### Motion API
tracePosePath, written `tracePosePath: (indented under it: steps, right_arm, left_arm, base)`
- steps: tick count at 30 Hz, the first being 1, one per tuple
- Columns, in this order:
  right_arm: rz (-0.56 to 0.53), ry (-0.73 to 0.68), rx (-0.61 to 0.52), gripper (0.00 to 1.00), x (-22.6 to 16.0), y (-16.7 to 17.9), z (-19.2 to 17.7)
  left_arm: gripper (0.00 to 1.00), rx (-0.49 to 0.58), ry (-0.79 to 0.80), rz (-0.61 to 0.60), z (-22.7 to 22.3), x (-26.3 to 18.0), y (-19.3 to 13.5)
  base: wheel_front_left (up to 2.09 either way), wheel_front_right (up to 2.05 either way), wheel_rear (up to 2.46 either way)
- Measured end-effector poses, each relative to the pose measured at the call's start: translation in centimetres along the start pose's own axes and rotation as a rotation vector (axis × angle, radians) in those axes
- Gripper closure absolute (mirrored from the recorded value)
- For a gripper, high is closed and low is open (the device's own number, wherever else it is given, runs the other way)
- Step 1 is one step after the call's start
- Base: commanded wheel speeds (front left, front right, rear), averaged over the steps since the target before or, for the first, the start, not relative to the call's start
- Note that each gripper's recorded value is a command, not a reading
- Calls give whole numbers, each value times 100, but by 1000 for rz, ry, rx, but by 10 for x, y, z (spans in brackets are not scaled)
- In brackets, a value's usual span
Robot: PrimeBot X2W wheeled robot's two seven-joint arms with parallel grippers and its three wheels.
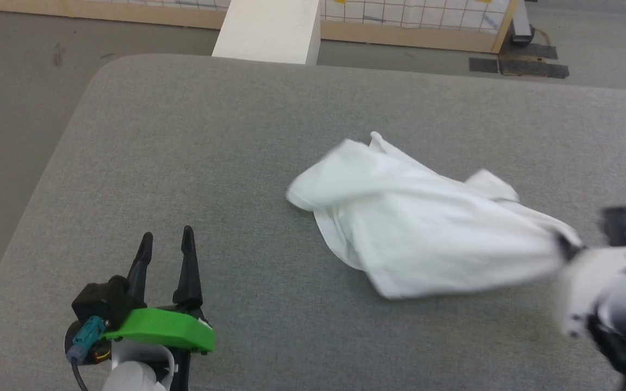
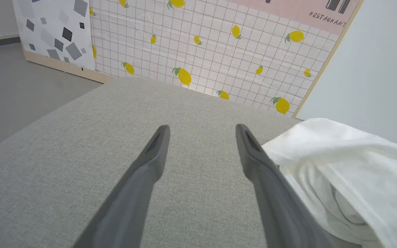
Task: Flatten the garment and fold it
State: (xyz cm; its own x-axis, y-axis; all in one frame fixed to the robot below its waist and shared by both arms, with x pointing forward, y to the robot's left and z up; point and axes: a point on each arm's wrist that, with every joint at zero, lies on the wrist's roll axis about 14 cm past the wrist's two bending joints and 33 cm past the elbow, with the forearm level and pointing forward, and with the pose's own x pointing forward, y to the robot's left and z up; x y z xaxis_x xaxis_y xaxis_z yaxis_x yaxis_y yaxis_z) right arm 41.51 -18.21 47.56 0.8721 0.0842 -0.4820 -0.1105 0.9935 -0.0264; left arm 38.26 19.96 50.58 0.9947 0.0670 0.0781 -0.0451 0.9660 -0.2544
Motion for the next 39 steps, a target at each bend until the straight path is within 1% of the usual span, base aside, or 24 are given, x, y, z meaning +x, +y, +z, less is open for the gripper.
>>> tracePosePath:
  steps: [1, 3, 5, 7, 9, 12, 13, 14, 16, 19, 20, 22, 23, 24, 26, 28, 29, 31, 33, 35, 39]
  right_arm:
    - [-72, 30, 1, 100, -9, -24, -10]
    - [-184, 92, 30, 100, -26, -60, -31]
    - [-248, 164, 66, 100, -38, -80, -55]
    - [-272, 235, 112, 100, -44, -85, -82]
    - [-265, 298, 144, 100, -45, -81, -104]
    - [-250, 317, 176, 100, -41, -74, -121]
    - [-247, 297, 184, 18, -39, -73, -121]
    - [-248, 276, 187, 0, -38, -74, -119]
    - [-249, 192, 210, 0, -33, -76, -103]
    - [-259, 33, 248, 0, -30, -84, -67]
    - [-265, -29, 267, 0, -32, -89, -53]
    - [-289, -107, 282, 0, -38, -99, -37]
    - [-302, -142, 290, 0, -43, -104, -31]
    - [-344, -210, 292, 0, -56, -118, -20]
    - [-360, -227, 292, 0, -61, -123, -17]
    - [-362, -230, 295, 0, -62, -124, -18]
    - [-361, -218, 299, 0, -62, -123, -23]
    - [-361, -206, 305, 0, -61, -123, -28]
    - [-360, -191, 312, 0, -59, -123, -34]
    - [-362, -177, 316, 0, -58, -123, -39]
    - [-379, -156, 324, 0, -56, -127, -49]
  left_arm:
    - [0, 1, -1, -4, 0, 0, -1]
    - [0, 0, -2, -14, 1, 1, -4]
    - [0, -3, -1, -18, 0, 1, -5]
    - [0, -5, 5, -20, -2, 0, -5]
    - [0, -6, 15, -18, -5, 0, -4]
    - [0, -6, 31, -9, -10, -2, -2]
    - [0, -6, 37, -7, -12, -2, -1]
    - [0, -7, 44, -5, -14, -3, 0]
    - [0, -9, 52, -6, -17, -3, 0]
    - [0, -29, 64, -9, -21, -4, -2]
    - [0, -40, 66, -10, -21, -4, -3]
    - [0, -57, 75, -20, -23, -2, -7]
    - [0, -69, 81, -33, -23, 0, -12]
    - [0, -104, 94, -103, -17, 15, -36]
    - [0, -121, 116, -175, -12, 29, -60]
    - [0, -126, 172, -262, -11, 43, -89]
    - [0, -97, 301, -382, -20, 58, -130]
    - [0, -71, 427, -452, -33, 62, -154]
    - [0, -8, 562, -502, -49, 63, -172]
    - [0, 59, 668, -529, -64, 63, -182]
    - [0, 174, 786, -548, -87, 69, -190]
  base:
    - [0, 0, 0]
    - [0, 0, 0]
    - [0, 0, 0]
    - [0, 0, 0]
    - [0, 0, 0]
    - [0, 0, 0]
    - [0, 0, 0]
    - [0, 0, 0]
    - [0, 0, 0]
    - [0, 0, 0]
    - [0, 0, 0]
    - [0, 0, 0]
    - [0, 0, 0]
    - [0, 0, 0]
    - [0, 0, 0]
    - [0, 0, 0]
    - [0, 0, 0]
    - [0, 0, 0]
    - [0, 0, 0]
    - [0, 0, 0]
    - [0, 0, 0]
